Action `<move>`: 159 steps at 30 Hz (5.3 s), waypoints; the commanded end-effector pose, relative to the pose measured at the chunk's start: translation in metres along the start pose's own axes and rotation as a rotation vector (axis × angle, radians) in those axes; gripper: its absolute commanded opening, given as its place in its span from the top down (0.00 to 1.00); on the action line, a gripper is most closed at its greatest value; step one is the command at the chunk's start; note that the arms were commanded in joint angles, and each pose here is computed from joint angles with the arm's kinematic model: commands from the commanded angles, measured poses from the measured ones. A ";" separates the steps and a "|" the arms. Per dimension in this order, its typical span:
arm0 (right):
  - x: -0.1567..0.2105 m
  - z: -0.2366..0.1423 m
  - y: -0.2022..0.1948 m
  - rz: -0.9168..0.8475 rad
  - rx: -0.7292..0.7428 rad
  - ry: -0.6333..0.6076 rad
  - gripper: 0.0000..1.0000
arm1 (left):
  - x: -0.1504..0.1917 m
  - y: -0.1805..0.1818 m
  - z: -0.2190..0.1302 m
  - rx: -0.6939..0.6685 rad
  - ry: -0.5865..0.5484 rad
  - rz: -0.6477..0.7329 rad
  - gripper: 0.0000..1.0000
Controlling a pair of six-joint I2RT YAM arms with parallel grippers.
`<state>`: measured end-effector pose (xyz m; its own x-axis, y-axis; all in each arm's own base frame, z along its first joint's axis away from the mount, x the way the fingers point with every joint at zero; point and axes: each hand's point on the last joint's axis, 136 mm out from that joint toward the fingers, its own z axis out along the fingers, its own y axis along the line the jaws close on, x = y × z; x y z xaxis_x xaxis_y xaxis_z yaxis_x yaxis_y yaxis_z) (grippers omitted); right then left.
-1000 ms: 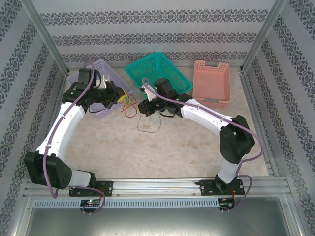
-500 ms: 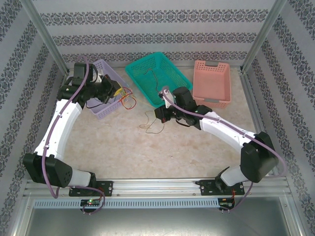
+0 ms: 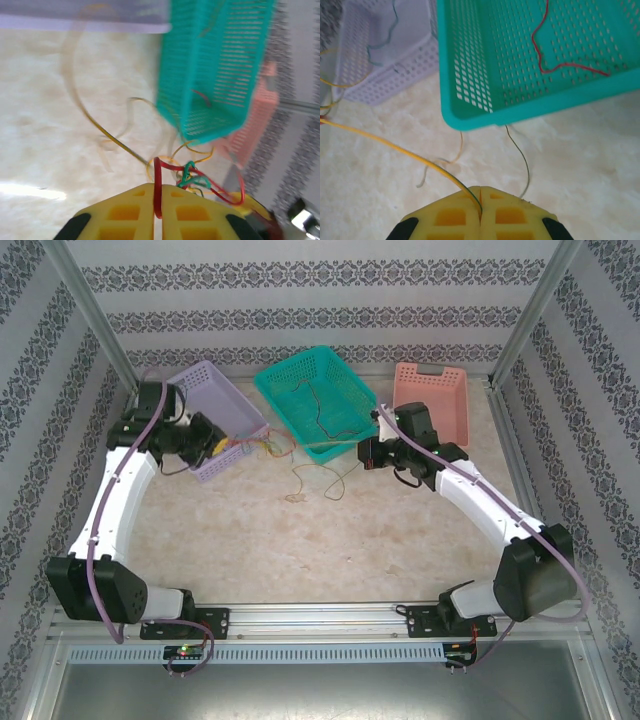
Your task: Untangle the cables
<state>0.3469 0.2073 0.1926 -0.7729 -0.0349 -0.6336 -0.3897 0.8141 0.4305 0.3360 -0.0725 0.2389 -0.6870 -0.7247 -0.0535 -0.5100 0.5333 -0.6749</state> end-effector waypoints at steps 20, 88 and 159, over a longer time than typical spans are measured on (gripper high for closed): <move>0.040 -0.074 -0.130 0.242 0.507 0.015 1.00 | -0.007 0.128 -0.051 -0.526 -0.281 0.119 1.00; -0.004 0.035 0.057 0.634 0.092 -0.151 1.00 | 0.065 -0.038 -0.007 0.118 0.158 0.191 1.00; -0.107 -0.085 0.187 -0.282 -0.561 -0.216 1.00 | 0.138 0.032 0.103 -0.154 0.492 0.201 0.83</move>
<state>0.3245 0.3201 0.3768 -0.5404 -0.0657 -0.8388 -0.7886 0.3873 0.4777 0.2711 -0.2041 0.1388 -0.9260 -0.2930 0.2381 -0.3775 0.7097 -0.5948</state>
